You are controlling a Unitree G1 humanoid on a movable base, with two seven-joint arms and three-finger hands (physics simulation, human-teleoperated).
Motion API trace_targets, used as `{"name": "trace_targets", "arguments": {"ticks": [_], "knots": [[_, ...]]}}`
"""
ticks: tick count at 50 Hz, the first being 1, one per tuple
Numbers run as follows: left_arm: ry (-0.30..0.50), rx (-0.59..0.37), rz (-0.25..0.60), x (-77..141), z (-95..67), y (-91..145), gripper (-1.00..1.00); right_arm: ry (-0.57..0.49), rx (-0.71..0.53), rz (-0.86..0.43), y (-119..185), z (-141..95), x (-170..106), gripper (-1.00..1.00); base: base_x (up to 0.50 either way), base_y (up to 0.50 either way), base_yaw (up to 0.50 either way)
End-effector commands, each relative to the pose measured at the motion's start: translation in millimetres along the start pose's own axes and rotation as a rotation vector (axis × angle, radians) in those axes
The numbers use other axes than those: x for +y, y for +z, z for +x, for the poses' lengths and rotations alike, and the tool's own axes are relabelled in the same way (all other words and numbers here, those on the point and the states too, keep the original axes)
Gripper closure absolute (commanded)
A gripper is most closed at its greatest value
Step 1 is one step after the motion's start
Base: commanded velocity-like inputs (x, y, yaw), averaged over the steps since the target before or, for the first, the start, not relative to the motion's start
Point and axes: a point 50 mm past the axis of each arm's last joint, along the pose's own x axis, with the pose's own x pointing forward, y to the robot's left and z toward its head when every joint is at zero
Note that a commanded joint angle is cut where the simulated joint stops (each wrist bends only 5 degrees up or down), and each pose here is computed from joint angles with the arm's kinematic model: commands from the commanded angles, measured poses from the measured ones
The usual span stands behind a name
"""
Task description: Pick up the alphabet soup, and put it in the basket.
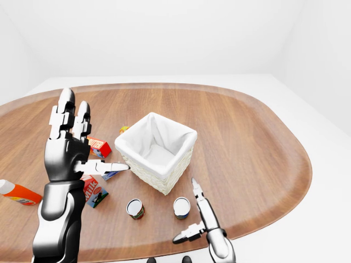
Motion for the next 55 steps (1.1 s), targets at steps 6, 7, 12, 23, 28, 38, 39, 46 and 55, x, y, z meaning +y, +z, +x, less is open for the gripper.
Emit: {"name": "trace_targets", "arguments": {"ticks": [6,7,12,23,28,38,39,46,55], "knots": [[0.001,0.028,0.003,0.6,-0.8,-6.3,-1.00,0.009,0.017,-0.011,-2.9,9.0,4.7,-1.00,0.00,0.00,0.00],[0.001,0.025,0.002,0.5,-0.9,-5.6,-1.00,0.009,0.024,-0.011,-4.5,10.0,4.6,-1.00,0.00,0.00,0.00],[0.001,0.034,0.002,0.7,-1.0,-7.6,-1.00,0.012,0.028,-0.013,-5.0,12.2,5.9,-1.00,0.00,0.00,0.00],[-0.001,0.021,0.003,0.3,-0.2,-4.7,-1.00,0.018,0.073,-0.013,-14.4,19.0,9.3,-1.00,0.00,0.00,0.00],[-0.003,0.026,0.002,-0.4,-0.6,-5.9,-1.00,0.018,0.074,-0.012,-14.6,19.4,9.9,-1.00,0.00,0.00,0.00],[-0.003,0.029,0.003,-0.8,-1.7,-6.0,-1.00,0.021,0.120,-0.015,-24.2,22.8,11.4,-1.00,0.00,0.00,0.00],[-0.004,0.029,0.003,-0.8,-1.7,-6.1,-1.00,0.021,0.119,-0.015,-24.1,22.8,11.4,-1.00,0.00,0.00,0.00],[-0.003,0.036,0.001,-0.9,-2.0,-7.6,-1.00,0.024,0.142,-0.019,-28.4,26.0,13.4,-1.00,0.00,0.00,0.00],[-0.006,0.054,0.001,-1.4,-3.0,-11.3,-1.00,0.028,0.152,-0.027,-29.9,28.3,14.9,-1.00,0.00,0.00,0.00]]}}
